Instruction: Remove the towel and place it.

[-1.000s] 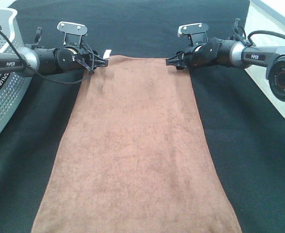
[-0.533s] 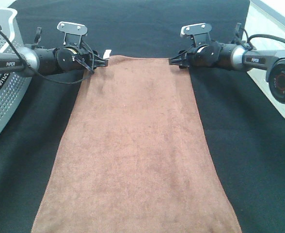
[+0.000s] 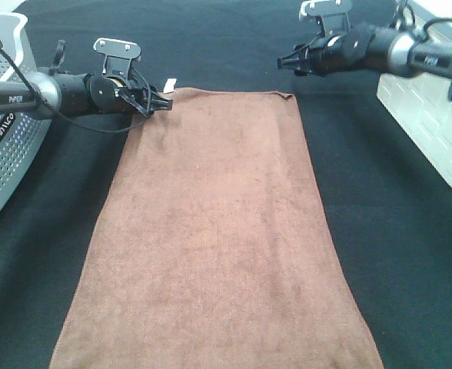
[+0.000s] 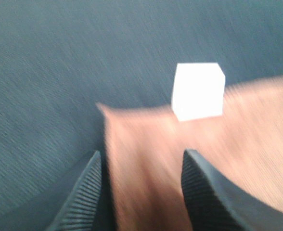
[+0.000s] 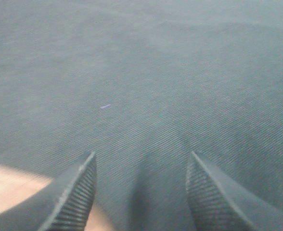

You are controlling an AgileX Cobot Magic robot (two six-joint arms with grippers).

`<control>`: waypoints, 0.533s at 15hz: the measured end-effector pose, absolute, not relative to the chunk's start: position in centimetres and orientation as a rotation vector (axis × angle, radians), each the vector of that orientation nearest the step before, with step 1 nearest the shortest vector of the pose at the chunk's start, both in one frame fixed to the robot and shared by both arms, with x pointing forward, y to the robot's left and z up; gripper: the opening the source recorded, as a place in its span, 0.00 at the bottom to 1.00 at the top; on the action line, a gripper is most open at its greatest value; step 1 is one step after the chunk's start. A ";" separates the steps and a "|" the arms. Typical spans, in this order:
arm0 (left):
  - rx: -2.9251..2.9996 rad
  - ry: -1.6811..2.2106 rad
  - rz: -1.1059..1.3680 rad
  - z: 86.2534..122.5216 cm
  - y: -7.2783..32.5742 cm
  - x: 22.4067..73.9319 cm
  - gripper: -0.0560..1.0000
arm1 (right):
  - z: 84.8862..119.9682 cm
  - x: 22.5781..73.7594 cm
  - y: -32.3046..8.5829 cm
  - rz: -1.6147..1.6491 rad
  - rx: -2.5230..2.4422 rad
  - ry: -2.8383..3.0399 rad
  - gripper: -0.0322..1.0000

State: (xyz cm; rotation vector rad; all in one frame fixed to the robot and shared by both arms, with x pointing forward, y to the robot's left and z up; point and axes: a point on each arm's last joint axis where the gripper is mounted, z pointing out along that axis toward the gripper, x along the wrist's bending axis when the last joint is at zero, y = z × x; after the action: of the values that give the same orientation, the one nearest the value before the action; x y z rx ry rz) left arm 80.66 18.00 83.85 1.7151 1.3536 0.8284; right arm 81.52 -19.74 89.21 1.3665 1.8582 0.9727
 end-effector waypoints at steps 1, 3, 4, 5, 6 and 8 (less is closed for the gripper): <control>1.749 1.365 0.788 84.9 17.9 80.5 0.52 | 90.3 81.1 -19.6 0.961 1.382 1.902 0.54; 1.783 1.361 0.738 88.8 17.6 80.1 0.61 | 93.7 80.1 -19.4 0.952 1.440 1.977 0.63; 1.797 1.355 0.709 91.7 17.6 79.6 0.68 | 96.3 79.3 -19.4 0.963 1.478 1.994 0.68; 1.824 1.382 0.631 95.8 17.7 78.5 0.75 | 100.7 77.8 -19.4 0.978 1.513 2.016 0.72; 1.844 1.416 0.562 98.4 17.9 77.4 0.77 | 103.5 76.4 -19.5 0.956 1.513 2.055 0.73; 1.904 1.498 0.481 103.7 19.6 74.8 0.78 | 109.0 73.1 -20.5 0.907 1.546 2.099 0.74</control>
State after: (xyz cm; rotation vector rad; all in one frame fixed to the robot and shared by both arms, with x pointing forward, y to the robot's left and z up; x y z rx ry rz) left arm 74.81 19.58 103.65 1.9037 1.4976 0.4806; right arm 73.14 -20.49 109.05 1.5465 2.0994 0.9066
